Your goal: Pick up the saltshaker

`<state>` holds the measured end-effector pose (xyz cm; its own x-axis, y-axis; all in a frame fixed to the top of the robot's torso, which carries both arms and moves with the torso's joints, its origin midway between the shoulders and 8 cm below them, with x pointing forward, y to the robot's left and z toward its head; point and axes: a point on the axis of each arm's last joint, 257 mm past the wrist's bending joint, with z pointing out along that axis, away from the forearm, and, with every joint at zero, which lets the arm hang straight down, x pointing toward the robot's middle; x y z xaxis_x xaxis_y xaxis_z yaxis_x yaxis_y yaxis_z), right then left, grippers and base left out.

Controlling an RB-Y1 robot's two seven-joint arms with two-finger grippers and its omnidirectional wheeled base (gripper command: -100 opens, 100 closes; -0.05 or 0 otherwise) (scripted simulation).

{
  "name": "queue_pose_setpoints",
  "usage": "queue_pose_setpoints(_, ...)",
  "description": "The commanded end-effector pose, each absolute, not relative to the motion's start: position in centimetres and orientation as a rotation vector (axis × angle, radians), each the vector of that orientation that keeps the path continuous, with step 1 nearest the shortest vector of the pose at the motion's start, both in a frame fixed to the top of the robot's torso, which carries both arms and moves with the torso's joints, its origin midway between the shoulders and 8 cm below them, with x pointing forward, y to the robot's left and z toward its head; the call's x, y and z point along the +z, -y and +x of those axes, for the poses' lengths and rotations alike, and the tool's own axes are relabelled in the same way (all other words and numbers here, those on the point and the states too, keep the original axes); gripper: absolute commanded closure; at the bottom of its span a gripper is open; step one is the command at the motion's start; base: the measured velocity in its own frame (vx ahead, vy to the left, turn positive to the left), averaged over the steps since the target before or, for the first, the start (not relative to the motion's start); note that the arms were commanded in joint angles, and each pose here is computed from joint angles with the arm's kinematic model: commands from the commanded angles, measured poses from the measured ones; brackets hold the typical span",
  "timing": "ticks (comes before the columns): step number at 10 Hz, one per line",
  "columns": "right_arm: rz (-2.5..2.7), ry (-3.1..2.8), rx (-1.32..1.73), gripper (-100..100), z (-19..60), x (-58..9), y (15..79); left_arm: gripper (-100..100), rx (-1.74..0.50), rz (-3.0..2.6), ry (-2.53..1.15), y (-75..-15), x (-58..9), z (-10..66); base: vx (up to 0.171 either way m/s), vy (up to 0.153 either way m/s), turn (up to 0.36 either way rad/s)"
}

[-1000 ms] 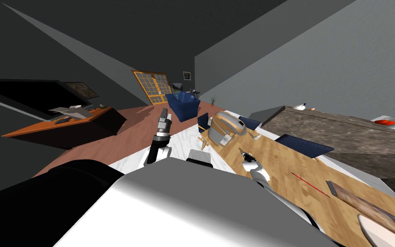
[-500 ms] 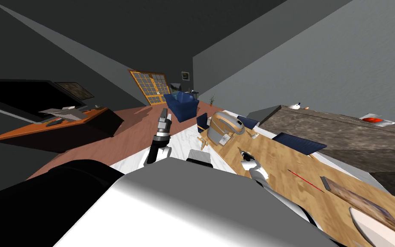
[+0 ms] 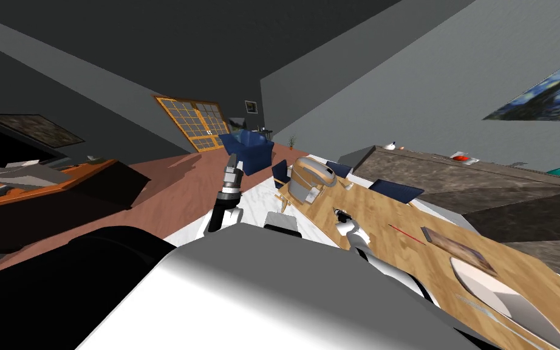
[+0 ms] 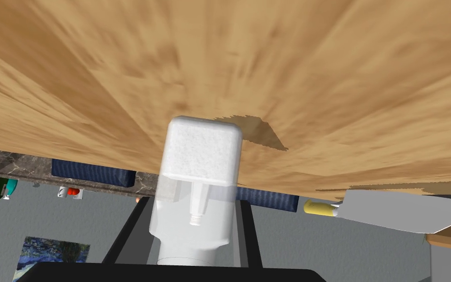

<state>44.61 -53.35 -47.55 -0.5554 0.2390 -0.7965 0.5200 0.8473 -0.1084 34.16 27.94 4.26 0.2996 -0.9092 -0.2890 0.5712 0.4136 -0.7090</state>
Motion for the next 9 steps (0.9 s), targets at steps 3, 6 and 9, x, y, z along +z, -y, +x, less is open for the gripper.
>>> queue_pose_setpoints(3,0.481,-2.178,-0.403,100,47.3,-47.1,50.7,0,-1.047,-0.535,-0.745,-27.9,4.3,34.2,0.023,0.005,-0.299)
queue_pose_setpoints(6,0.445,-2.192,-0.371,100,47.9,-47.5,48.9,0,-1.047,-0.535,-0.745,-27.9,4.3,34.2,0.004,0.001,0.018)
queue_pose_setpoints(9,0.416,-2.194,-0.336,100,49.4,-47.4,46.7,0,-1.047,-0.535,-0.745,-27.9,4.3,34.2,0.013,0.004,-0.156)
